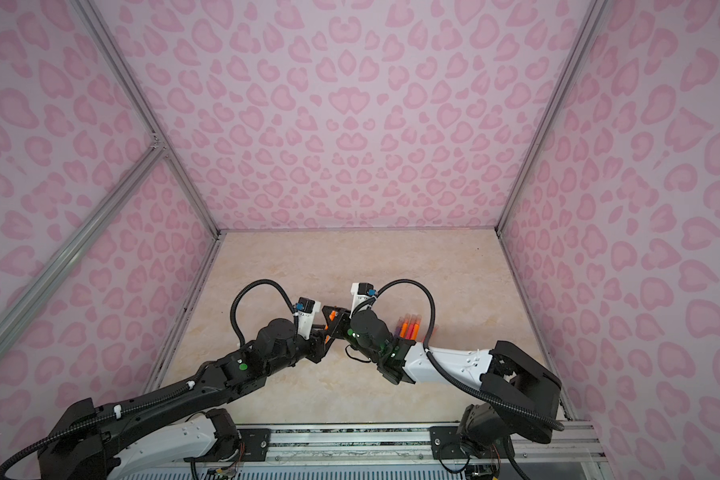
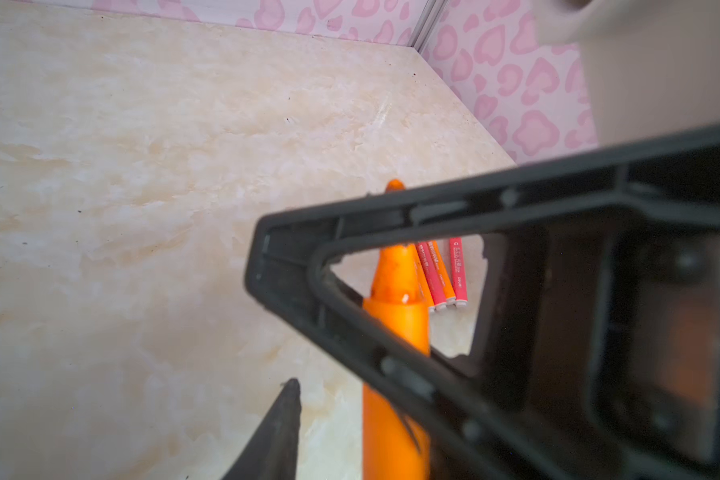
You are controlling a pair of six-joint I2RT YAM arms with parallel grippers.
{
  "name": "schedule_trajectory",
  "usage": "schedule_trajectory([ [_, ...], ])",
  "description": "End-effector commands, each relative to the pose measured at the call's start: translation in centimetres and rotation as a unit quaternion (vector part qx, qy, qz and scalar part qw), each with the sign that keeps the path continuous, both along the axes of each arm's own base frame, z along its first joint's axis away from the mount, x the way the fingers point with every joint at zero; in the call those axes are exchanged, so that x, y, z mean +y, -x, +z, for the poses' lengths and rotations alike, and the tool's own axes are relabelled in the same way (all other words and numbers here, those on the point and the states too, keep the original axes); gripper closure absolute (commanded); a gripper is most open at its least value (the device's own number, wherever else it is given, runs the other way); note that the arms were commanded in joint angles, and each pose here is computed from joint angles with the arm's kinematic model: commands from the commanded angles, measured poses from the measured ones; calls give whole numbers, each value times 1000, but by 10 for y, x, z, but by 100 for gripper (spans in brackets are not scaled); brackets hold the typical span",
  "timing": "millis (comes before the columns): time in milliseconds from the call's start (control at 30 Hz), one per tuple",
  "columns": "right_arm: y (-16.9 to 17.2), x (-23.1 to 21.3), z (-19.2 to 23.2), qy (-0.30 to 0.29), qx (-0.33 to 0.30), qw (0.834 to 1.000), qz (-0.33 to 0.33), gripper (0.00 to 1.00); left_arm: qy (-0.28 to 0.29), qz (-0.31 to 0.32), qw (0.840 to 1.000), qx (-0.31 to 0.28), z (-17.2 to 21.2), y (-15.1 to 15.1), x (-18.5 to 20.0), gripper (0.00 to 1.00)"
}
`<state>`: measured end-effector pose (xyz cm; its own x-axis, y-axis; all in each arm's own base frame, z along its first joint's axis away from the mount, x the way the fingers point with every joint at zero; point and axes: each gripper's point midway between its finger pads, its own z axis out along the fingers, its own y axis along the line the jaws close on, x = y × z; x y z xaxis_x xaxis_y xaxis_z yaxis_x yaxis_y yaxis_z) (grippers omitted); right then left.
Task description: Insert the pens into the pen caps
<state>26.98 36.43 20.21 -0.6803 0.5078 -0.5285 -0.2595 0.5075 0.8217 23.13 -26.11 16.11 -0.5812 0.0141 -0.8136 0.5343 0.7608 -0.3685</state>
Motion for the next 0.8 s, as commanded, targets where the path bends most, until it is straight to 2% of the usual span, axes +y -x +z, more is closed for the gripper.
schedule_trajectory([
  [0,-2,0,4,-18,-5,1000,-10,100,24,0,999,-21,18,-4,-5,61],
  [333,-4,-5,3,-32,-4,999,-25,100,34,0,999,-27,20,-4,-5,94],
  [400,-4,-5,2,-29,-5,999,-25,100,33,3,999,-27,20,-5,-4,96],
  [500,-6,-13,3,-15,-13,999,-36,81,25,24,999,-27,16,-8,3,97],
  [567,-10,-27,2,14,-20,998,-58,71,19,50,998,-27,12,-13,12,97],
  [633,-14,-48,0,54,-28,994,-88,65,1,70,998,-6,-5,-15,25,97],
  [767,-29,-101,-14,167,-31,973,-156,58,-8,104,994,22,-31,-19,49,97],
])
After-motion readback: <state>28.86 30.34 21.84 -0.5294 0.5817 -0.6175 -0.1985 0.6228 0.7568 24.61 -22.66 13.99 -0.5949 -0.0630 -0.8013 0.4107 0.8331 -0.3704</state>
